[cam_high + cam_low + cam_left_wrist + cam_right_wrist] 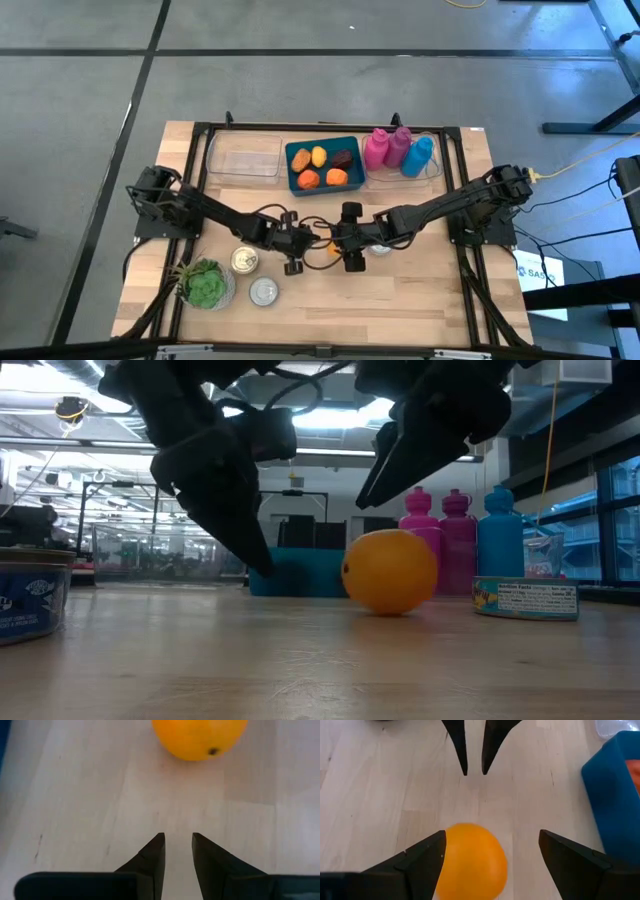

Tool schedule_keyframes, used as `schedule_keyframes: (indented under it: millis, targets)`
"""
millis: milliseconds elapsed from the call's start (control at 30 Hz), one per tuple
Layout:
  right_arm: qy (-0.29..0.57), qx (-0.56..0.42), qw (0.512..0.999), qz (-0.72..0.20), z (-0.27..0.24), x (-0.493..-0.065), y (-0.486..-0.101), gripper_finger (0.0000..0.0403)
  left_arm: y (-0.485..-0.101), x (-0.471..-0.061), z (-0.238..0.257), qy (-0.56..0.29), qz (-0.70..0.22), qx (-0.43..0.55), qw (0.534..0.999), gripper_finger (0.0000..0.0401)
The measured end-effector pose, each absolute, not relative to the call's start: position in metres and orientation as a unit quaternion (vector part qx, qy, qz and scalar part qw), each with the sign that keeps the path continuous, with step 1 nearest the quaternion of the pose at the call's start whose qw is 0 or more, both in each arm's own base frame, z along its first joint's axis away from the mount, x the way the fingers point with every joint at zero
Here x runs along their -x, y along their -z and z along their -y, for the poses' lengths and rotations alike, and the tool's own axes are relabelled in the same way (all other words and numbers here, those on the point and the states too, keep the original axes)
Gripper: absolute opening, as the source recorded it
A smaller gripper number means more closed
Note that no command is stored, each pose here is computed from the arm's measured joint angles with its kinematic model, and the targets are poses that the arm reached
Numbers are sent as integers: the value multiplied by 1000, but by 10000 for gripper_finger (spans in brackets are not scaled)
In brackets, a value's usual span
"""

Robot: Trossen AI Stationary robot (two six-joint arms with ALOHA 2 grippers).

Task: Pick & Place Food Item
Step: Put the orange into the blue bin

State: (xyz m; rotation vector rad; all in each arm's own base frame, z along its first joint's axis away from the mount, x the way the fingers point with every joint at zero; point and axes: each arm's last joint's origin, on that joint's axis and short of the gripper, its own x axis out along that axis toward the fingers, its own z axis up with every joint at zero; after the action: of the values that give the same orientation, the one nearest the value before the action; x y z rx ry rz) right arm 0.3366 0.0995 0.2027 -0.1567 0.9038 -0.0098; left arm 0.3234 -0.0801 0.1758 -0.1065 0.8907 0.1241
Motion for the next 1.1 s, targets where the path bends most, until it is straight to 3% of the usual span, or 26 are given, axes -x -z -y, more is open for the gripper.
schedule_keyframes:
  millis: [367, 1100]
  targets:
    - [-59, 82, 886, -453, -111, -331, -201, 318, -179, -324, 92, -37, -411, 54, 909, 88]
    - [-31, 75, 889, -450, -118, -342, -179, 318, -182, -328, 92, -29, -390, 53, 919, 88]
